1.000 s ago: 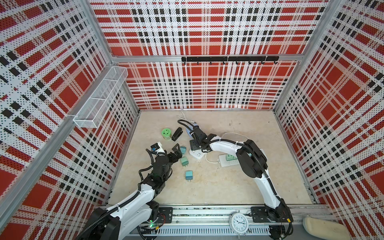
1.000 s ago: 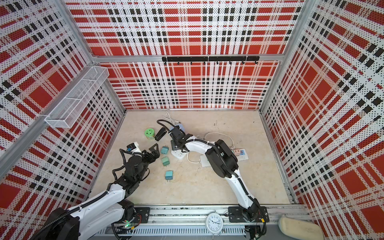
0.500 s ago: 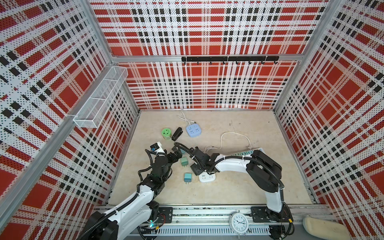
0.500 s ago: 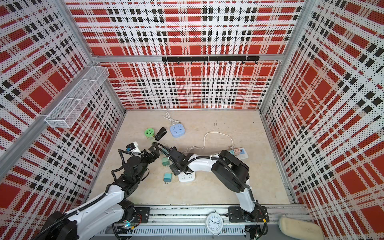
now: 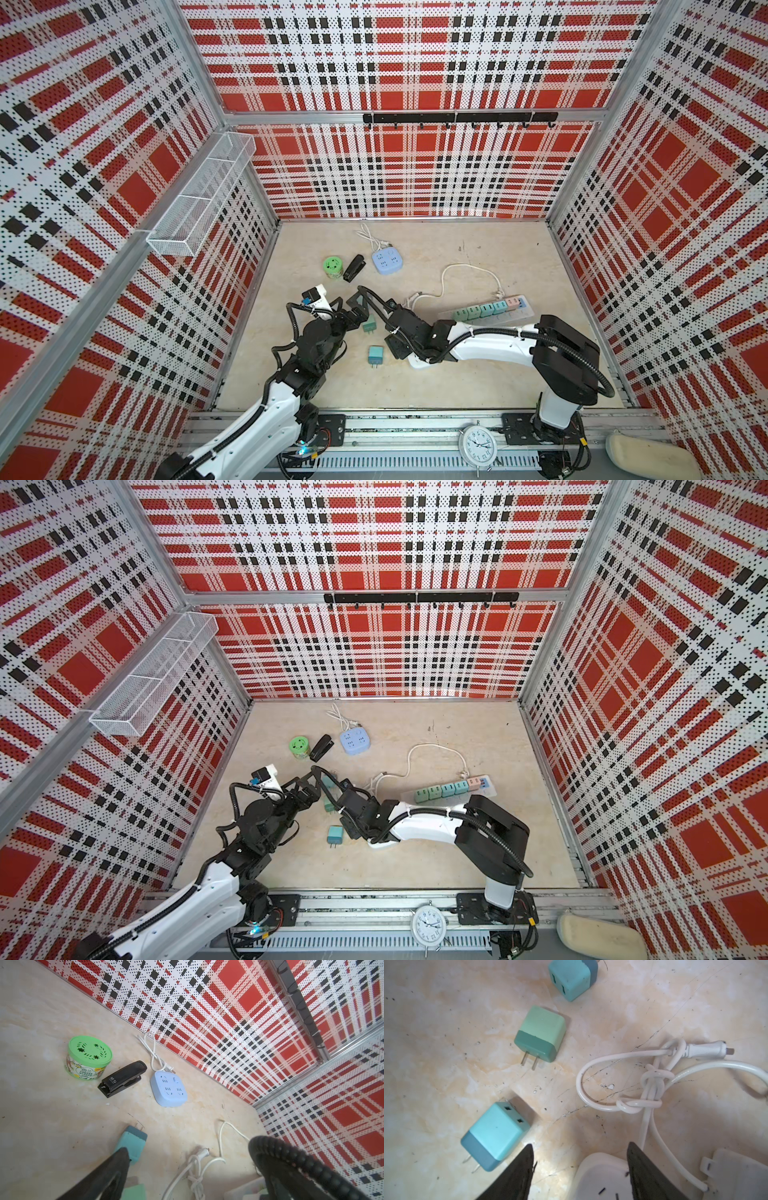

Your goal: Insert the plug

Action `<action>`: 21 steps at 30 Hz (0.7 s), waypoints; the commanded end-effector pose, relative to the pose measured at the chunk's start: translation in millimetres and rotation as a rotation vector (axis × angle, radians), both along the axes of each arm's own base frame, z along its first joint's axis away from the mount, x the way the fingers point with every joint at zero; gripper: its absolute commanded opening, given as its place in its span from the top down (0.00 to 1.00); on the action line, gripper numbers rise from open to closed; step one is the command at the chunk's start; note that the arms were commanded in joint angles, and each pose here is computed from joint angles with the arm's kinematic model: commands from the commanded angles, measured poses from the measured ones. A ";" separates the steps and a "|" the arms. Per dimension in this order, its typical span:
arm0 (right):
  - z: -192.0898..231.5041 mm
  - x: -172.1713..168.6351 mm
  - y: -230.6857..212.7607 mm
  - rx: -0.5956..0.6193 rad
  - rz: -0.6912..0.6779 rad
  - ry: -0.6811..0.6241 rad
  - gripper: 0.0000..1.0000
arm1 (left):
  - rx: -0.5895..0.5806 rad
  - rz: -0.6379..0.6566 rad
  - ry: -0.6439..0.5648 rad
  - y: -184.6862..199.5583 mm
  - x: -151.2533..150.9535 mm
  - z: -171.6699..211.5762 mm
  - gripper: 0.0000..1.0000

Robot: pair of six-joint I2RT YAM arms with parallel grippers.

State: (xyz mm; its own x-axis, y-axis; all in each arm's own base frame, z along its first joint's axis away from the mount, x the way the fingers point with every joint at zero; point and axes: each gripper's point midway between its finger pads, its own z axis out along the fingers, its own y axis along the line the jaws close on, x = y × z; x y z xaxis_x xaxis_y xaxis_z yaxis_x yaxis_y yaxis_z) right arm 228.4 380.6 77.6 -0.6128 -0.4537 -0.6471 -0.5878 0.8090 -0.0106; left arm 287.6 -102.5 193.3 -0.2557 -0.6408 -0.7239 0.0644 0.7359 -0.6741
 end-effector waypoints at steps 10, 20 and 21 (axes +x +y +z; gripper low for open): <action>14.0 -27.7 63.1 0.227 -0.124 -0.021 0.30 | 0.086 0.447 0.096 92.6 -6.5 -28.8 0.01; 10.0 14.2 72.5 0.299 -0.143 0.092 0.33 | 0.178 -0.088 -0.257 2.0 -13.6 29.3 0.00; 12.0 18.6 72.7 0.308 -0.142 0.098 0.33 | 0.181 -0.101 -0.265 -0.6 -14.3 30.2 0.01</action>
